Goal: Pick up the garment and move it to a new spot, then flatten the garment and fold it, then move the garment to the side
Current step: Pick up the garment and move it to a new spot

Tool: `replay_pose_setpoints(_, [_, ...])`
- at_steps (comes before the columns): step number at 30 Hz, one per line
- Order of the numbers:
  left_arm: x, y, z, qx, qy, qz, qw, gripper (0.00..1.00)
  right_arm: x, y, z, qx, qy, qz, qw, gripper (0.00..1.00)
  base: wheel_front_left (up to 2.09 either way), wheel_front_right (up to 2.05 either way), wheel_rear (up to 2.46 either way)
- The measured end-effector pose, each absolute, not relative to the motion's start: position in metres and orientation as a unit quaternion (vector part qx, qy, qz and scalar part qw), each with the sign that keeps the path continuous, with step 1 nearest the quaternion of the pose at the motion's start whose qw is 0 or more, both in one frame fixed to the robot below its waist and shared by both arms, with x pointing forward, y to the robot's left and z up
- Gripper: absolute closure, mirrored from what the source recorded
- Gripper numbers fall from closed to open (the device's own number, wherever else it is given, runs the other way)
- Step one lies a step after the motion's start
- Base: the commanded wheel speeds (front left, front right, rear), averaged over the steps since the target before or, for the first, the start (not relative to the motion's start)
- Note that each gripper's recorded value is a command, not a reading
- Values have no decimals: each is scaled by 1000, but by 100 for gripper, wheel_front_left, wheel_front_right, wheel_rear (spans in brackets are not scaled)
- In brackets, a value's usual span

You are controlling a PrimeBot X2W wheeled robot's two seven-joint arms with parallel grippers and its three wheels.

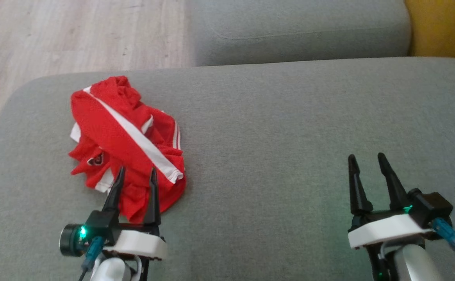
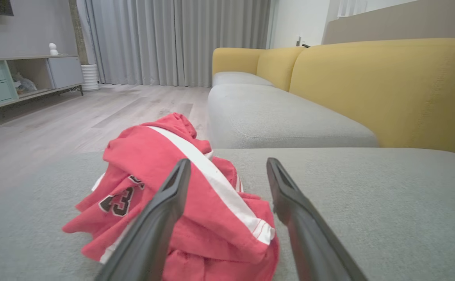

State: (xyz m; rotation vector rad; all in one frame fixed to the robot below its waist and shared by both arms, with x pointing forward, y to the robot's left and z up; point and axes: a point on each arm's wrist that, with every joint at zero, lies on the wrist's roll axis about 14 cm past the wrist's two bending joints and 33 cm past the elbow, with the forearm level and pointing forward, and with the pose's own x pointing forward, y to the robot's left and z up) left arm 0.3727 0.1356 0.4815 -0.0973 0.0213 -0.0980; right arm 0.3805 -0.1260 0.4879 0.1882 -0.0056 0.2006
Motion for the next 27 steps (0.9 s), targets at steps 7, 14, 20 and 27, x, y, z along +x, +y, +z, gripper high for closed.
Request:
replay_pose_setpoints(7, [358,168,483,-47,5,2,999,0,382,-88,493,94,-5,157,983,0,0,0,0])
replay_pose_setpoints(14, [333,201,478,-46,9,57,997,0,376,-47,493,96,2,217,971,0,0,0,0])
replay_pose_setpoints(20, [316,221,476,-47,7,90,995,0,369,-22,492,97,8,255,962,0,0,0,0])
replay_pose_setpoints(27, [299,240,477,-42,3,122,992,0,364,2,494,99,11,291,951,0,0,0,0])
